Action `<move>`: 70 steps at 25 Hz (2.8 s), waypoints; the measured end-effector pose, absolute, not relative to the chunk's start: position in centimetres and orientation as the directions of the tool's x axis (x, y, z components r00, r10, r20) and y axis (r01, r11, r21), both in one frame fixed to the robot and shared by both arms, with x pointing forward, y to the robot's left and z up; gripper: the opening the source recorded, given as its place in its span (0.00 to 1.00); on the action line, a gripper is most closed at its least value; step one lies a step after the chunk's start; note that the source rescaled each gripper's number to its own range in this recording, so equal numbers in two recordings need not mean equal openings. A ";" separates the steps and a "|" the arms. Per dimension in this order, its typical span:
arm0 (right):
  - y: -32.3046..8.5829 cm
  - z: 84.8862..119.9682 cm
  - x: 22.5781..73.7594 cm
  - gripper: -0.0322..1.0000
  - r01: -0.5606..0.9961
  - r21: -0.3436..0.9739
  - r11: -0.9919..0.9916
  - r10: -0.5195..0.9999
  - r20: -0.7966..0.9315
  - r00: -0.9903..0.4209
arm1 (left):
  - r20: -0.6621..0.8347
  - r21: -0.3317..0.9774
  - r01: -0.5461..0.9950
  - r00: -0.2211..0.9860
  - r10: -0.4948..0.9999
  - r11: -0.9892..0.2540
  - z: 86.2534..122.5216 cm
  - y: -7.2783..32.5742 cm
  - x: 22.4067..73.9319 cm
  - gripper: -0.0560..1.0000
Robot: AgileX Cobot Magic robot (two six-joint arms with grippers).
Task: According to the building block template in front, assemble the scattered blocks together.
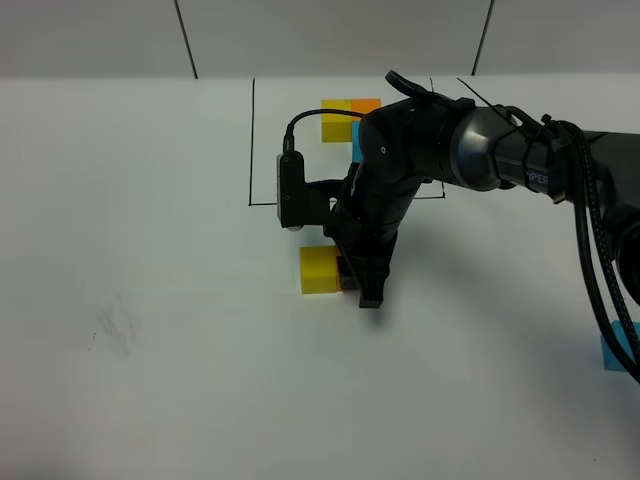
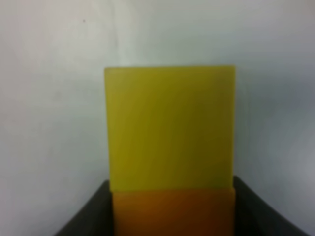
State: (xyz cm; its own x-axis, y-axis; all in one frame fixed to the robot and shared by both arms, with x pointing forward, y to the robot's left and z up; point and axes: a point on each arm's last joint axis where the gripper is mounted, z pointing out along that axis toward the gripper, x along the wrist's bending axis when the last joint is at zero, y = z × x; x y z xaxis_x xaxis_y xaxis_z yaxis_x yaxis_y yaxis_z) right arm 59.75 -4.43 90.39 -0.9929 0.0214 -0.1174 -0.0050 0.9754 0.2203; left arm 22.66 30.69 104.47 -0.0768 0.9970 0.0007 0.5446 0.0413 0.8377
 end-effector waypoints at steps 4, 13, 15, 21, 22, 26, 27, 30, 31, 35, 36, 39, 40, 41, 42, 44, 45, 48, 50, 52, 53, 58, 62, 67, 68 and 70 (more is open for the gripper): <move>-4.5 91.2 59.8 0.71 0.051 0.233 0.971 0.082 -0.123 -0.989 | 0.001 0.838 0.545 -0.077 0.997 0.041 104.5 30.7 22.7 0.70; -12.5 97.9 60.4 0.99 0.744 0.253 0.619 0.779 -0.071 -0.623 | 0.001 0.838 0.545 -0.077 0.997 0.041 104.5 30.7 22.7 0.70; -15.3 98.6 59.3 0.97 0.847 0.244 0.472 0.879 -0.051 -0.475 | 0.001 0.838 0.545 -0.077 0.997 0.041 104.5 30.7 22.7 0.70; -23.0 100.3 54.3 0.95 0.957 0.247 0.153 0.988 -0.019 -0.153 | 0.001 0.838 0.545 -0.077 0.997 0.041 104.5 30.7 22.7 0.70; -24.1 100.4 53.5 0.95 0.961 0.254 0.107 0.994 -0.018 -0.106 | 0.001 0.838 0.545 -0.077 0.997 0.041 104.5 30.7 22.7 0.70; -27.1 100.3 50.5 0.95 0.965 0.264 -0.012 1.000 -0.012 0.016 | 0.001 0.838 0.545 -0.077 0.997 0.041 104.5 30.7 22.7 0.70; -27.6 100.0 49.9 0.95 0.966 0.257 -0.027 0.999 -0.015 0.031 | 0.001 0.838 0.545 -0.077 0.997 0.041 104.5 30.7 22.7 0.70; -28.8 98.9 48.8 0.95 0.967 0.245 -0.063 0.997 -0.024 0.071 | 0.001 0.838 0.545 -0.077 0.997 0.041 104.5 30.7 22.7 0.70; -29.0 98.4 48.6 0.95 0.966 0.249 -0.067 0.997 -0.024 0.076 | 0.001 0.838 0.545 -0.077 0.997 0.041 104.5 30.7 22.7 0.70; -29.2 96.5 47.7 0.95 0.960 0.272 -0.067 0.997 -0.018 0.074 | 0.001 0.838 0.545 -0.077 0.997 0.041 104.5 30.7 22.7 0.70; -29.2 96.2 47.6 0.95 0.958 0.279 -0.066 0.997 -0.016 0.074 | 0.001 0.838 0.545 -0.077 0.997 0.041 104.5 30.7 22.7 0.70; -29.3 95.5 47.2 0.95 0.954 0.291 -0.066 0.997 -0.012 0.073 | 0.001 0.838 0.545 -0.077 0.997 0.041 104.5 30.7 22.7 0.70; -29.3 95.3 47.1 0.95 0.954 0.293 -0.066 0.997 -0.012 0.072 | 0.001 0.838 0.545 -0.077 0.997 0.041 104.5 30.7 22.7 0.70; -29.3 95.1 46.9 0.95 0.954 0.292 -0.066 0.997 -0.011 0.072 | 0.001 0.838 0.545 -0.077 0.997 0.041 104.5 30.7 22.7 0.70; -29.3 95.0 46.9 0.94 0.955 0.290 -0.065 0.997 -0.011 0.072 | 0.001 0.838 0.545 -0.077 0.997 0.041 104.5 30.7 22.7 0.70; -29.2 94.4 47.0 0.94 0.959 0.277 -0.065 0.997 -0.012 0.071 | 0.001 0.838 0.545 -0.077 0.997 0.041 104.5 30.7 22.7 0.70; -29.2 94.1 47.1 0.94 0.961 0.268 -0.064 0.997 -0.013 0.070 | 0.001 0.838 0.545 -0.077 0.997 0.041 104.5 30.7 22.7 0.70; -29.2 92.9 47.5 0.93 0.968 0.244 -0.064 0.997 -0.014 0.069 | 0.001 0.838 0.545 -0.077 0.997 0.041 104.5 30.7 22.7 0.70; -29.2 92.3 47.8 0.92 0.968 0.243 -0.065 0.998 -0.011 0.069 | 0.001 0.838 0.545 -0.077 0.997 0.041 104.5 30.7 22.7 0.70; -29.1 91.7 48.0 0.90 0.969 0.238 -0.071 0.997 -0.005 0.075 | 0.001 0.838 0.545 -0.077 0.997 0.041 104.5 30.7 22.7 0.70; -29.1 91.5 48.1 0.89 0.969 0.234 -0.074 0.997 -0.003 0.077 | 0.001 0.838 0.545 -0.077 0.997 0.041 104.5 30.7 22.7 0.70; -29.3 90.6 48.4 0.73 0.972 0.216 -0.092 0.996 0.002 0.094 | 0.001 0.838 0.545 -0.077 0.997 0.041 104.5 30.7 22.7 0.70; -30.1 90.2 48.4 0.55 0.972 0.200 -0.124 0.992 0.000 0.126 | 0.001 0.838 0.545 -0.077 0.997 0.041 104.5 30.7 22.7 0.70; -30.2 90.1 48.4 0.22 0.971 0.199 -0.130 0.991 -0.001 0.133 | 0.001 0.838 0.545 -0.077 0.997 0.041 104.5 30.7 22.7 0.70; -30.2 90.1 48.4 0.22 0.972 0.198 -0.130 0.991 -0.001 0.133 | 0.001 0.838 0.545 -0.077 0.997 0.041 104.5 30.7 22.7 0.70; -30.3 90.1 48.3 0.22 0.973 0.194 -0.128 0.991 -0.003 0.131 | 0.001 0.838 0.545 -0.077 0.997 0.041 104.5 30.7 22.7 0.70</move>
State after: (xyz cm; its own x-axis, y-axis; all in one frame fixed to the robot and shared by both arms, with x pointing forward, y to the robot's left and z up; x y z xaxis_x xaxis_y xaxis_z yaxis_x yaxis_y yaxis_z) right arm 48.34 -30.25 90.13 0.1311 0.9914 -0.0026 0.9725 -0.1281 0.1944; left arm 22.66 30.69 104.47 -0.0768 0.9970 0.0007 0.5446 0.0413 0.8377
